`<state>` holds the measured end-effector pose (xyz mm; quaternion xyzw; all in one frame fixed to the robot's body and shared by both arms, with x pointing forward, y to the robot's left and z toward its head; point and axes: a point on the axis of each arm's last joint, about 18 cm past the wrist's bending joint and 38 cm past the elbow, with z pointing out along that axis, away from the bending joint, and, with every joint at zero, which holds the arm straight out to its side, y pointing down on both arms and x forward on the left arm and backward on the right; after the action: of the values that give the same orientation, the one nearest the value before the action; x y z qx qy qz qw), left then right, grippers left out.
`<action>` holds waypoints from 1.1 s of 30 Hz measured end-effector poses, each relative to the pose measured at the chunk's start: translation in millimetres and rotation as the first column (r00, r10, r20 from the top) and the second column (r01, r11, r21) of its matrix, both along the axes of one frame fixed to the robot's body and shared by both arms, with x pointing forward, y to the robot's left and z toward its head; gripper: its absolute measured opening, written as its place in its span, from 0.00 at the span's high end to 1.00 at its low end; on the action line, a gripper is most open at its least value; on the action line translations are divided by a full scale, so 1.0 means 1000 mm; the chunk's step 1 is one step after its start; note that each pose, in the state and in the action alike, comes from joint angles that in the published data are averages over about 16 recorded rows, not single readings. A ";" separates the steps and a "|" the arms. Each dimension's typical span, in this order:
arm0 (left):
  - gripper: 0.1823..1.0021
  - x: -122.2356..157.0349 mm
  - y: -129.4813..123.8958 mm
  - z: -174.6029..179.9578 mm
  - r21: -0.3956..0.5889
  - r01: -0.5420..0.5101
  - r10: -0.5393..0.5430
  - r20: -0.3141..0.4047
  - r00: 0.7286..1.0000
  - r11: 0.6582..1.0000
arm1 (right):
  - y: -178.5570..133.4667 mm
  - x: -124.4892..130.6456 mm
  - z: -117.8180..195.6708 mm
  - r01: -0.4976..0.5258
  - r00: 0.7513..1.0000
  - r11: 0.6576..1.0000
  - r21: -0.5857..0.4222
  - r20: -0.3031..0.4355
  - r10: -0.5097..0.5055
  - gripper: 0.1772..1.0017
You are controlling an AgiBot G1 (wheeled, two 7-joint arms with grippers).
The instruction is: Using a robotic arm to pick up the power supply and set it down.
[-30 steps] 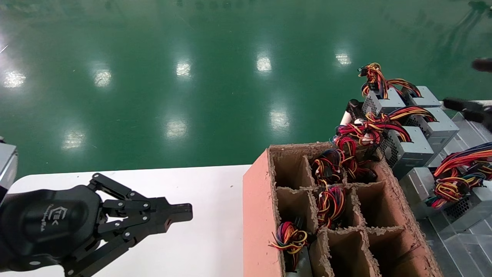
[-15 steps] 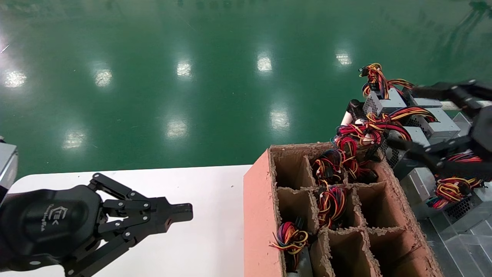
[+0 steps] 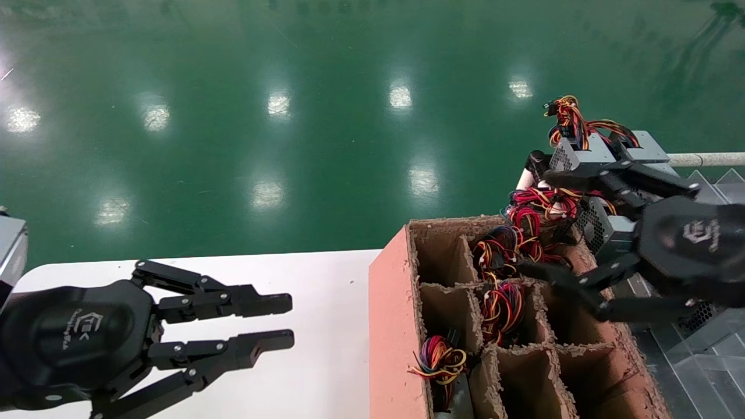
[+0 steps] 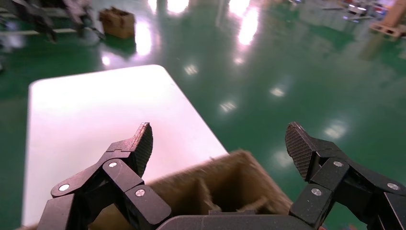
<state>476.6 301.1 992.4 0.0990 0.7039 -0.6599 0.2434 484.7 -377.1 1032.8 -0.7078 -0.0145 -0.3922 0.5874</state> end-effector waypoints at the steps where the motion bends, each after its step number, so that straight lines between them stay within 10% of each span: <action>1: 0.86 0.000 0.000 0.000 0.000 0.000 0.000 0.000 1.000 1.000 | 0.003 0.000 -0.002 -0.014 1.000 1.000 0.001 -0.005 0.014 0.00; 33: 0.12 0.000 0.000 0.000 0.000 0.000 0.000 0.000 1.000 1.000 | 0.079 -0.011 -0.043 -0.364 0.924 0.930 0.053 -0.103 0.368 0.00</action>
<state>476.7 301.2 992.4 0.0987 0.7038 -0.6600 0.2435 474.0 -298.3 989.9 -0.7036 -0.1071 -0.2358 0.6618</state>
